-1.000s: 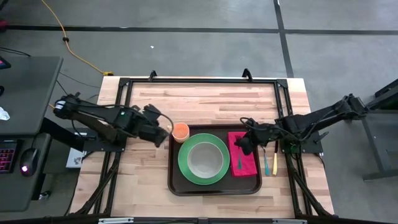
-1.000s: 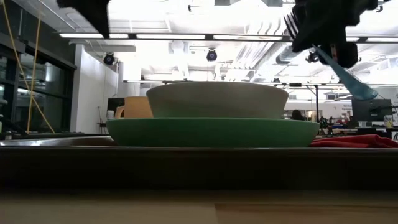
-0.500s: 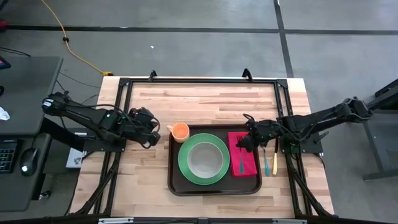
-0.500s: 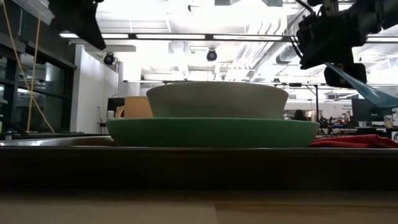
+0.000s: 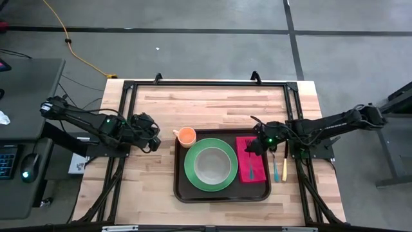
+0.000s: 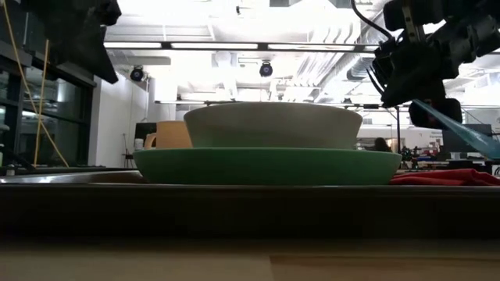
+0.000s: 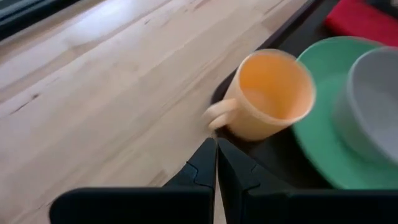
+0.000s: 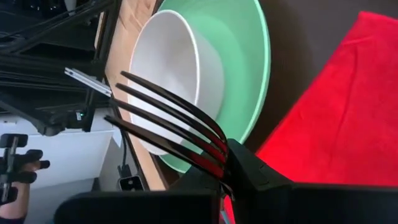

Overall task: Set up tray
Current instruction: Put the fork on top of the table napkin on the serving tray

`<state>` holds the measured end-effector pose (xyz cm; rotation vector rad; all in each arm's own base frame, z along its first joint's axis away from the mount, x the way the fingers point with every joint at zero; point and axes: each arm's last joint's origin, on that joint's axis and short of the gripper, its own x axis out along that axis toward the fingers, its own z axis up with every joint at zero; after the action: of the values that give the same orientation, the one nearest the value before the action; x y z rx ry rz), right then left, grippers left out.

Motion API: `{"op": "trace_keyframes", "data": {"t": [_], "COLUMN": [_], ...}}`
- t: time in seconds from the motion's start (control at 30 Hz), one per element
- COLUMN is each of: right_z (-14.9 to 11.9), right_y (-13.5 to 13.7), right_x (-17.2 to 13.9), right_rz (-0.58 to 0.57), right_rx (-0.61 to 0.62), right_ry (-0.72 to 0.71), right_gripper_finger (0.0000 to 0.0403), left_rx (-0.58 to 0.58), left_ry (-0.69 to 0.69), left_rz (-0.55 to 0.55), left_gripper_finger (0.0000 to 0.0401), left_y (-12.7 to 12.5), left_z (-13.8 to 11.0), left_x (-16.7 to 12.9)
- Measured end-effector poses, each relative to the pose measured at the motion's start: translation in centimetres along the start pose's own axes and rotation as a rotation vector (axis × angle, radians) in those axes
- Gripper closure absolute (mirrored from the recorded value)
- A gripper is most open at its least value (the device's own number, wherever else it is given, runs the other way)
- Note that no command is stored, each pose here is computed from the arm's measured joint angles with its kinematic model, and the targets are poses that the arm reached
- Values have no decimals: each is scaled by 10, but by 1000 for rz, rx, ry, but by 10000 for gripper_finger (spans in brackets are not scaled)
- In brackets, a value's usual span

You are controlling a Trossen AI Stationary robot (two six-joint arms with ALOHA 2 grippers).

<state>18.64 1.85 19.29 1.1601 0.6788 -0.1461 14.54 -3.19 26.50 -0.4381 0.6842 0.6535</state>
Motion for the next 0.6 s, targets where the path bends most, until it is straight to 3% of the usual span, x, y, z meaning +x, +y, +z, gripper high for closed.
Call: {"op": "trace_keyframes", "data": {"t": [0.6], "right_z": [2], "right_y": [-12], "right_x": [13], "right_rz": [-88], "right_rx": [-41], "right_ry": [46], "right_gripper_finger": [403], "left_rx": [4], "left_ry": [-2], "left_rz": [9], "left_gripper_finger": [357], "left_y": [5], "left_z": [-6], "left_x": [3]}}
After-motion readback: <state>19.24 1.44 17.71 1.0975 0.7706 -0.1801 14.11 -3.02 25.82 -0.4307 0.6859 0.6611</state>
